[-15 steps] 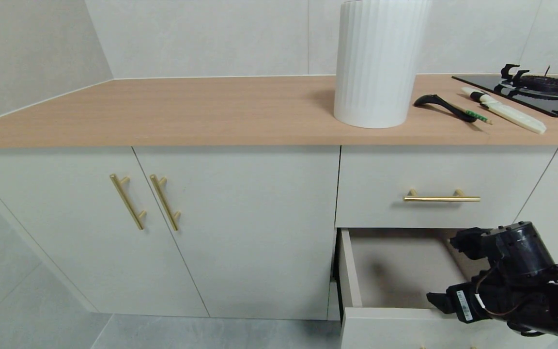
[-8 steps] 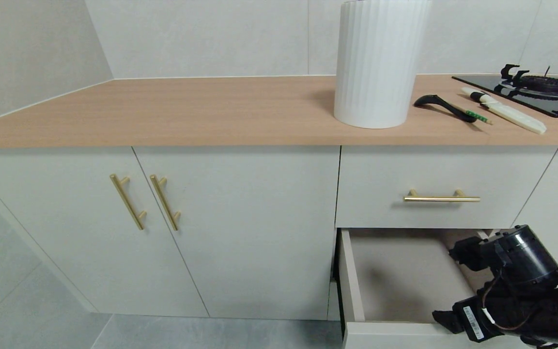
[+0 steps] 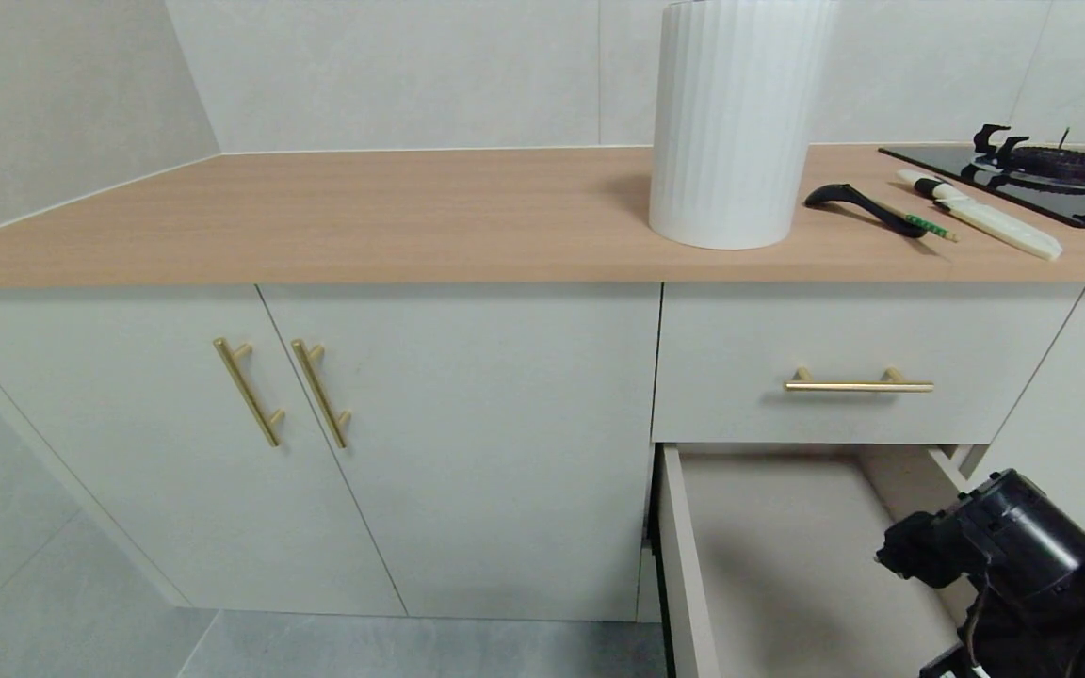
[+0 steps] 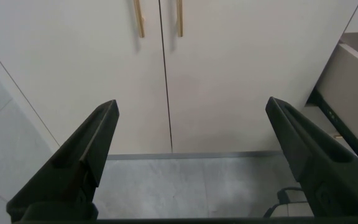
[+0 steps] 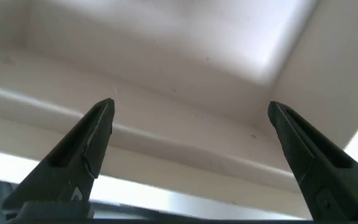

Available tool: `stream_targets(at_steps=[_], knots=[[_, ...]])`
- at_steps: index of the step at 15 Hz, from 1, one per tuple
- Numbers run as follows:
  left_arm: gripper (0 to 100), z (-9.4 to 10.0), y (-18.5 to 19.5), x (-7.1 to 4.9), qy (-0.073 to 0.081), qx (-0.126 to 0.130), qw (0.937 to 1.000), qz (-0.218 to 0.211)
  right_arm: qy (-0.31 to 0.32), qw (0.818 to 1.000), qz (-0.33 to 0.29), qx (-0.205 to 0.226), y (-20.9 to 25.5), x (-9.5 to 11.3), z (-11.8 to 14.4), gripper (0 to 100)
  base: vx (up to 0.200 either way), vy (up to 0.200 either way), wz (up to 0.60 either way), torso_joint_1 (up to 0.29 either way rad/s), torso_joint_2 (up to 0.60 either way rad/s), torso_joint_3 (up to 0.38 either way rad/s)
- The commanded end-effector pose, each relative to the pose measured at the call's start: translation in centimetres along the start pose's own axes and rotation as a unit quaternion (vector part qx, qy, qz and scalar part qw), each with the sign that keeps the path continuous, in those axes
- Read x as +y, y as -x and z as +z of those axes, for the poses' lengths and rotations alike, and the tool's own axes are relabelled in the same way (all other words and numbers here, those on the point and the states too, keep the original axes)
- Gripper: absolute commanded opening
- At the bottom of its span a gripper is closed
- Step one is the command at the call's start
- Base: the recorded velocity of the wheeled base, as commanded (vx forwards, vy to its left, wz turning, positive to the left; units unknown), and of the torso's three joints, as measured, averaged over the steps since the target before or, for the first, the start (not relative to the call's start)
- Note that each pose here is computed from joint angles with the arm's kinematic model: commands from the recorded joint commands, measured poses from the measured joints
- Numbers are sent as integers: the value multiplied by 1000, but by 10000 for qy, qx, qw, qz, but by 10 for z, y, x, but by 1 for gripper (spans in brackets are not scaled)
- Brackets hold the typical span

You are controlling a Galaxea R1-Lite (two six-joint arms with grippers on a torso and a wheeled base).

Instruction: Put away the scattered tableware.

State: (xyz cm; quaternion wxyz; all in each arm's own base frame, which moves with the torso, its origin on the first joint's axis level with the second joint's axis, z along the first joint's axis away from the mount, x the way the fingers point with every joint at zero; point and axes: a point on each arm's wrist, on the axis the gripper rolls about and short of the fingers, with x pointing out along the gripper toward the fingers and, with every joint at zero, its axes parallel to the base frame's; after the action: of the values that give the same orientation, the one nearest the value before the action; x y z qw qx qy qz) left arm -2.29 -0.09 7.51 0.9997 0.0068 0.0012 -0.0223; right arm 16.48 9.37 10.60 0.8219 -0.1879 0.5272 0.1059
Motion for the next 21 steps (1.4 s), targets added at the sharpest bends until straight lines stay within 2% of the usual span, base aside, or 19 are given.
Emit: stream_targets(at_steps=[1,5,8,10,12,15,16,21], knots=[[100,0,0,0,-1,2,10000,1,192,9998,53,-40,8,2,-5,100,0,0,0,0,0,0],[100,0,0,0,-1,2,10000,1,736,9964,232,350,18,10,-19,100,0,0,0,0,0,0],[100,0,0,0,-1,2,10000,1,875,9950,284,397,18,9,-21,100,0,0,0,0,0,0],[100,0,0,0,-1,2,10000,1,553,9981,277,79,26,8,-9,100,0,0,0,0,0,0],[100,0,0,0,-1,2,10000,1,-176,9987,329,-338,39,6,5,100,0,0,0,0,0,0],[100,0,0,0,-1,2,10000,1,-1001,9876,501,-1098,58,2,21,100,0,0,0,0,0,0],[100,0,0,0,-1,2,10000,1,-1234,9811,517,-1395,67,-6,19,100,0,0,0,0,0,0],[100,0,0,0,-1,2,10000,1,-1469,9665,593,-2020,82,-15,20,100,0,0,0,0,0,0]])
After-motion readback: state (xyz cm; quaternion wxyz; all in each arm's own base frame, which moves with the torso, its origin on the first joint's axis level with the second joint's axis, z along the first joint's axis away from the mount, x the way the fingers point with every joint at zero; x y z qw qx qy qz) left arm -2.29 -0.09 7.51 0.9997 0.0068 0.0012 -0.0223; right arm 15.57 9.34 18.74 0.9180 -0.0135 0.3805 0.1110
